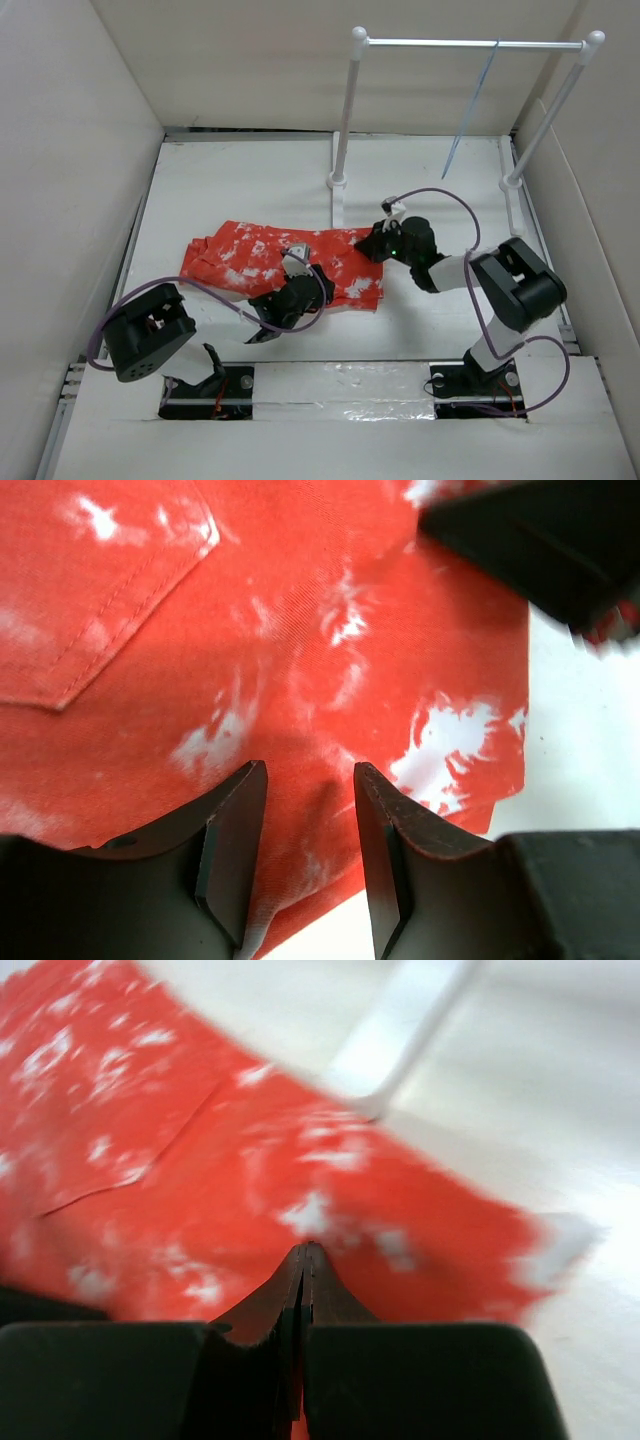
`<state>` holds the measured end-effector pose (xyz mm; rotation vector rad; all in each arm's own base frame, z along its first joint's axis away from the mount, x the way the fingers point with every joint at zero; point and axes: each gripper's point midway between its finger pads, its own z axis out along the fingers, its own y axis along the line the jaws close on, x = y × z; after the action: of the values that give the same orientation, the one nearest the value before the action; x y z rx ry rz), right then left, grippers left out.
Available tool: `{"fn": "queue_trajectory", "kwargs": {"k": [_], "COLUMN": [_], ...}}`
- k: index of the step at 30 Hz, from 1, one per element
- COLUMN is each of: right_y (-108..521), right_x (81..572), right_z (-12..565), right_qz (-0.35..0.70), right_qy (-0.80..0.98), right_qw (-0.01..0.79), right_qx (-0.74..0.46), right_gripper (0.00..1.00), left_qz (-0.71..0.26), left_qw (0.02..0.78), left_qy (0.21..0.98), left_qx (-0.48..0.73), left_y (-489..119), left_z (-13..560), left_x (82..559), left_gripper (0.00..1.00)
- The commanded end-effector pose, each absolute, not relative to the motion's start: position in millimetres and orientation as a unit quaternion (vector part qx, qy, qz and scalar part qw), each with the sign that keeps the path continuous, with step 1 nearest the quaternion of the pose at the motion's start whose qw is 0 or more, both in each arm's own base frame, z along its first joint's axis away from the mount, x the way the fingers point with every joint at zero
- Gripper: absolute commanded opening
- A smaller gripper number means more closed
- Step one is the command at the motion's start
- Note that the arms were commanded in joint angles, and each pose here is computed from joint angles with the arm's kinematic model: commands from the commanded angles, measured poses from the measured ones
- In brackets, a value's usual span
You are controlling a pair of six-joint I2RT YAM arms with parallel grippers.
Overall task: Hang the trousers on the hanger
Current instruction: Fold the trousers at the center of the board.
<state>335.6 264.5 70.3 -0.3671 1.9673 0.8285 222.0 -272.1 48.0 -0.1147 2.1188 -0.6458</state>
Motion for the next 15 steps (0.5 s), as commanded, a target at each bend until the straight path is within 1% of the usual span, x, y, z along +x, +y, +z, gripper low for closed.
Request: {"fn": "queue_trajectory", "kwargs": {"k": [1, 4, 9, 13, 14, 15], "right_y": [243, 231, 234, 230, 233, 233], "right_x": [377, 391, 398, 394, 389, 383], "right_z": [99, 81, 79, 99, 124, 125], "right_qz": [0.387, 0.402, 0.403, 0.390, 0.389, 0.379], "right_qy": [0.741, 0.744, 0.745, 0.744, 0.731, 0.740], "right_qw": [0.533, 0.522, 0.518, 0.527, 0.543, 0.536], "right_qx": [-0.133, -0.111, -0.116, -0.126, -0.138, -0.147], "right_gripper": [0.00, 0.00, 0.00, 0.00, 0.00, 0.00], "left_qz": [-0.291, -0.287, -0.279, -0.293, -0.296, -0.305], "left_qw": [0.442, 0.443, 0.453, 0.479, 0.487, 0.497], "left_qy": [0.847, 0.848, 0.846, 0.827, 0.821, 0.812], "left_qx": [-0.045, -0.045, -0.036, -0.036, -0.037, -0.039], "left_y": [-275, -272, -269, -271, -270, -269], "left_z": [56, 56, 67, 102, 111, 126], "left_x": [214, 213, 213, 219, 221, 221], "left_gripper": [0.37, 0.37, 0.37, 0.37, 0.37, 0.37]}}
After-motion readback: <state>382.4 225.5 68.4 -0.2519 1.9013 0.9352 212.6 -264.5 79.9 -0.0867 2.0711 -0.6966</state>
